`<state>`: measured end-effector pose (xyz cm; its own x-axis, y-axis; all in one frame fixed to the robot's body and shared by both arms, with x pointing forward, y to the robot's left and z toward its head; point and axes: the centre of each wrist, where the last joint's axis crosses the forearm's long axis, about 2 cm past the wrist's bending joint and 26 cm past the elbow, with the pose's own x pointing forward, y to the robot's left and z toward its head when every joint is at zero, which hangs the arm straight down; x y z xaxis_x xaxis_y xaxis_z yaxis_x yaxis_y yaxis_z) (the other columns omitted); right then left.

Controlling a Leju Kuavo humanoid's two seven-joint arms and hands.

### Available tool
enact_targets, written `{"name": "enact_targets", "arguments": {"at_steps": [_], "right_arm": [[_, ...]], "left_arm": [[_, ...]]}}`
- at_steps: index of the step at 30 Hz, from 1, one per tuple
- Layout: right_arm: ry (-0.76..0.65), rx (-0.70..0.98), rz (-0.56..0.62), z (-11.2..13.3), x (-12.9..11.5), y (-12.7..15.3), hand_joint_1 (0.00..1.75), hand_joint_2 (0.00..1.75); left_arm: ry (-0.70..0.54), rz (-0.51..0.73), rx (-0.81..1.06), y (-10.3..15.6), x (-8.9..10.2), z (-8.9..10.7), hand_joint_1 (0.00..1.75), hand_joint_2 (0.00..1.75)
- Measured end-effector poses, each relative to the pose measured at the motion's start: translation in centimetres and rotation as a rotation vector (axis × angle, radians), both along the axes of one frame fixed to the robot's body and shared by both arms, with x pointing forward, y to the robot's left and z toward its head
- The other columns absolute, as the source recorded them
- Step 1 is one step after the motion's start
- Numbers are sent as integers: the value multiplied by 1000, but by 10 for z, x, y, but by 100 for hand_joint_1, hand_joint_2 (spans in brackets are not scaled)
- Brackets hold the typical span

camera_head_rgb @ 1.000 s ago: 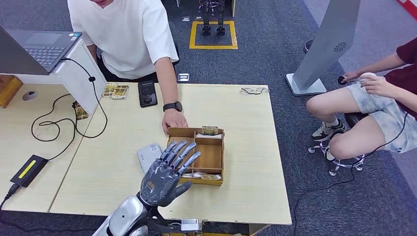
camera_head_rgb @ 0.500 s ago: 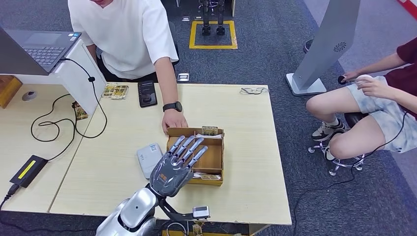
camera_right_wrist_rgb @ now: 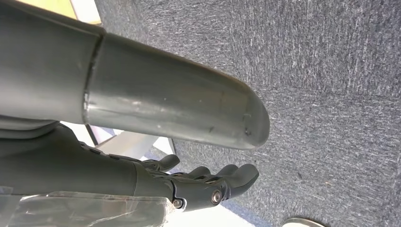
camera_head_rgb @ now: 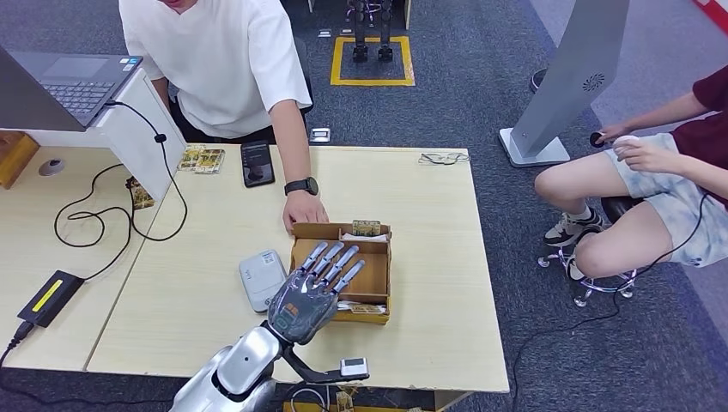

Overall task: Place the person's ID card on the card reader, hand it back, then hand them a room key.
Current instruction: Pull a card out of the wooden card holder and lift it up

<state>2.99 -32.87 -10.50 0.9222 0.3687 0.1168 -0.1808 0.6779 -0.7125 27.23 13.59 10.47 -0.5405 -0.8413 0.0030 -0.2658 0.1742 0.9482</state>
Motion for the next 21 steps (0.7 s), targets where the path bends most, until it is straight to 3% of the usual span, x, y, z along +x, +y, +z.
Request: {"name": "enact_targets", "arguments": {"at_steps": [21], "right_arm": [[11, 2, -16, 0, 1, 1, 0, 0]], "left_arm": [[95, 88, 2, -9, 5, -2, 1, 175]]}}
